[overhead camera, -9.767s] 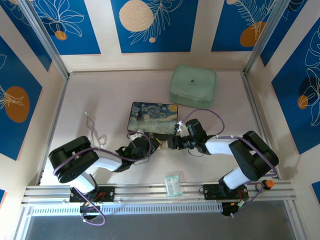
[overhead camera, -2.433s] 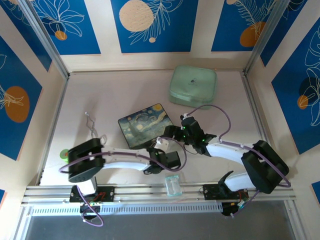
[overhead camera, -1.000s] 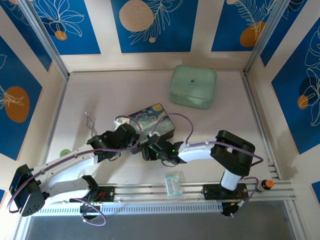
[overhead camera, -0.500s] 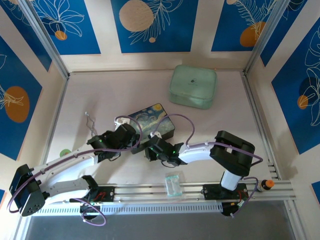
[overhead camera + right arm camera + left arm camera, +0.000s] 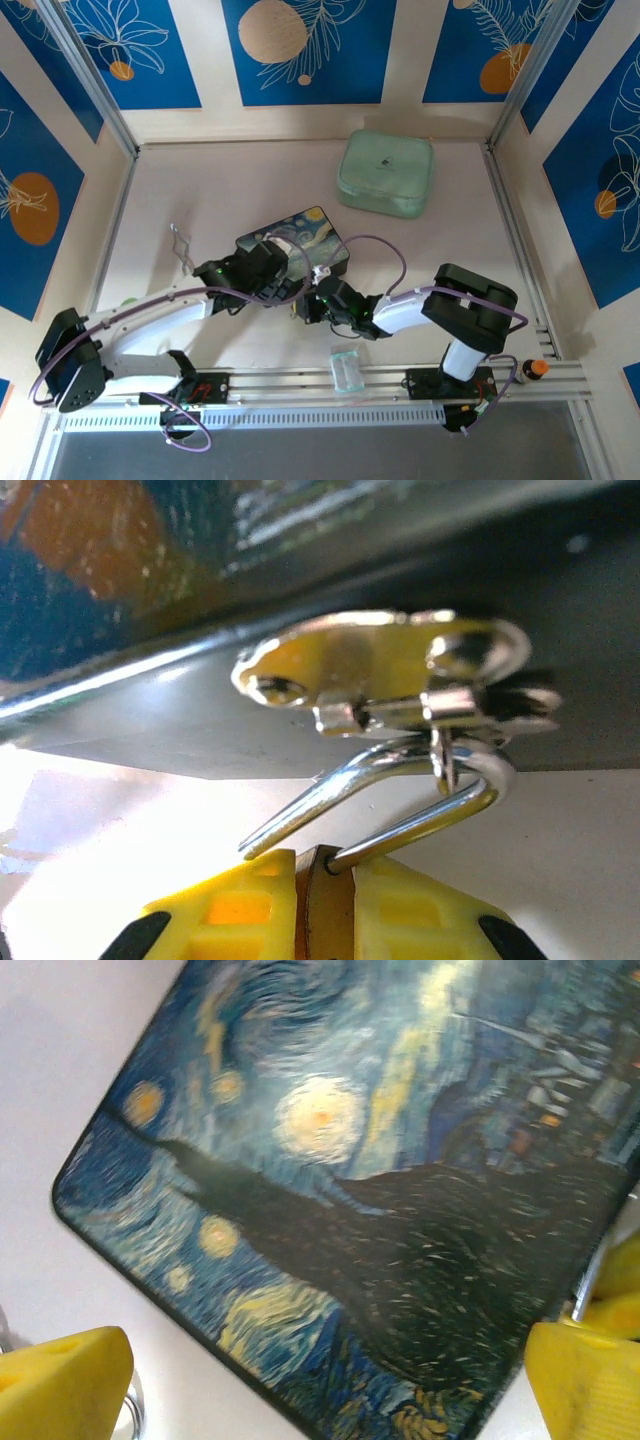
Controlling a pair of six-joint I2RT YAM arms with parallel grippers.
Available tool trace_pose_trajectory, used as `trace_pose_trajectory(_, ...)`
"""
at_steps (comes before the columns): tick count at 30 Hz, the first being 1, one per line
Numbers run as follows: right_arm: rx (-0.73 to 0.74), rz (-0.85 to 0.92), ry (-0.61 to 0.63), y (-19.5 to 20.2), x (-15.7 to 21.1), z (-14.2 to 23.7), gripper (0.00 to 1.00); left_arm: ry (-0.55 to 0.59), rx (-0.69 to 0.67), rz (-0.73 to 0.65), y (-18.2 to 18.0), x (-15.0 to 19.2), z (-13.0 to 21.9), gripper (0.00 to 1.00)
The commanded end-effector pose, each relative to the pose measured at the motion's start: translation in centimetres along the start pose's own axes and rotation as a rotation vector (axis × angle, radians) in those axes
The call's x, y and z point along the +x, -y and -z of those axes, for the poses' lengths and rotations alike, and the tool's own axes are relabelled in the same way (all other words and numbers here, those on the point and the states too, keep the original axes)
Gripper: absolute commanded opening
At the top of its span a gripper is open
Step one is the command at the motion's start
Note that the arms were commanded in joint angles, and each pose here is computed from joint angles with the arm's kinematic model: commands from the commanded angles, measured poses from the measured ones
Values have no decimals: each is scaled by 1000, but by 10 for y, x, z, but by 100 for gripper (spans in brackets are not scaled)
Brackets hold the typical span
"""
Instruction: Unlock a padlock with a key
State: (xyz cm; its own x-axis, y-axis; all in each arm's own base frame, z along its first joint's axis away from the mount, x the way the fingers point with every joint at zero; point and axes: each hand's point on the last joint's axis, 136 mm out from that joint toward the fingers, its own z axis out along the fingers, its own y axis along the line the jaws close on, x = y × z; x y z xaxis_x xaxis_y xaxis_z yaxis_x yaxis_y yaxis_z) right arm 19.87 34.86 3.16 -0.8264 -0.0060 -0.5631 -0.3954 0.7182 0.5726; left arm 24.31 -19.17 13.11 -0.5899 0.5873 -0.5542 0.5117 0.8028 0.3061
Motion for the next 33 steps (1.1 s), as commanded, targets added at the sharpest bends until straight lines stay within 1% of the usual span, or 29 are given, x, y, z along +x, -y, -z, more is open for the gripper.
trace_pose_trajectory(1,81,-159,-149,38,44,-1,5,-61,24,-234,14,3,-8,98)
trace_pose_trajectory(4,83,-186,-135,42,43,1,5,-116,-22,-306,14,9,-20,96)
trace_pose_trajectory(5,78,-193,-127,42,43,2,5,-128,-29,-315,14,11,-23,91)
trace_pose_trajectory(8,75,-213,-112,45,42,3,4,-149,-27,-359,20,16,-29,85)
trace_pose_trajectory(9,70,-214,-108,45,42,3,4,-154,-40,-378,21,17,-31,81)
trace_pose_trajectory(12,50,-226,-95,43,38,0,4,-177,-70,-411,21,21,-38,77)
trace_pose_trajectory(13,38,-231,-89,41,35,-1,4,-182,-66,-415,23,22,-40,71)
trace_pose_trajectory(15,11,-246,-74,38,30,-4,3,-182,-67,-421,25,23,-42,56)
trace_pose_trajectory(16,-3,-260,-58,38,27,-4,3,-182,-66,-424,25,23,-43,51)
trace_pose_trajectory(18,-25,-286,-29,37,21,-3,1,-191,-69,-431,26,26,-44,50)
trace_pose_trajectory(21,-34,-307,-6,36,14,-5,1,-219,-62,-450,29,32,-47,39)
trace_pose_trajectory(24,-17,-351,38,40,9,-5,0,-243,-60,-470,33,38,-50,36)
trace_pose_trajectory(25,-7,-375,54,44,8,-5,0,-250,-59,-473,33,41,-51,32)
trace_pose_trajectory(26,-4,-395,68,47,6,-5,0,-256,-59,-478,34,43,-52,26)
trace_pose_trajectory(27,-5,-416,79,49,5,-5,0,-253,-59,-480,35,43,-53,23)
trace_pose_trajectory(30,-45,-473,114,50,-3,-9,0,-249,-57,-496,37,48,-56,23)
trace_pose_trajectory(33,-49,-515,149,53,-8,-14,0,-257,-57,-530,39,51,-60,22)
